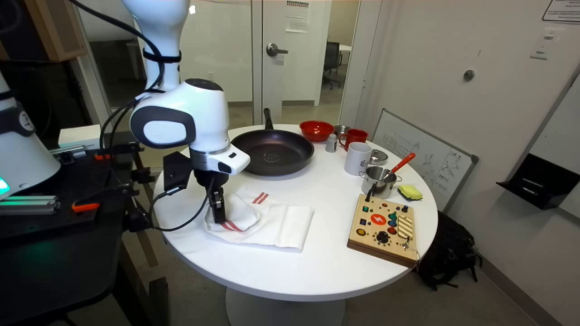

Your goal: Wipe the pan with the dish cloth

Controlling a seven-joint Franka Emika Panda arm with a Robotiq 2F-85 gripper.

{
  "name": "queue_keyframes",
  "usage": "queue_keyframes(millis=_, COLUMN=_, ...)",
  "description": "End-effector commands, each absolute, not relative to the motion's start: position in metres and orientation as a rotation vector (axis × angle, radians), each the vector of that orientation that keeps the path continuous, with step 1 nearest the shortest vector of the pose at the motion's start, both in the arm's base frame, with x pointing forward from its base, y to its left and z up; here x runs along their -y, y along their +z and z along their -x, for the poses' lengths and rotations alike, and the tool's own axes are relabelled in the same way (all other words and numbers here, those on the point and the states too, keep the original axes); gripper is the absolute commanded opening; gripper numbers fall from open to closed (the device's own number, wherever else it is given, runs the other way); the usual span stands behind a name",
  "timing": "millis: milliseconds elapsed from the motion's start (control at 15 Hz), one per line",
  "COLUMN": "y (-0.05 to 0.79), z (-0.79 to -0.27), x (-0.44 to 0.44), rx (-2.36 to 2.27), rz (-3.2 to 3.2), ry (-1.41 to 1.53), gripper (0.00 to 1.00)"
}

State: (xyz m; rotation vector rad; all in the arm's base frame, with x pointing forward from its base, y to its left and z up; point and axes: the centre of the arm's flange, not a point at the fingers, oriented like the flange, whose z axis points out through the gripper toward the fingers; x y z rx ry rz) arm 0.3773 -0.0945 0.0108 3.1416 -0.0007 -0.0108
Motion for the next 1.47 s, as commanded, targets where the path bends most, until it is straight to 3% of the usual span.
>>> queue_keyframes(millis=0, y=-0.011, z=-0.384, x=0.09, rx=-0.043, rz=-3.158, ry=-0.029, gripper=0.34)
queue_keyframes(millis=333, y=-0.017, z=-0.389, x=0.084, rx=-0.135, rz=-3.196, ry=-0.047, gripper=0.01)
queue_keyframes(millis=1400, y=0.035, z=-0.415, x=0.085, rx=-0.411, rz=-3.171, ry=0.077, gripper=0.02)
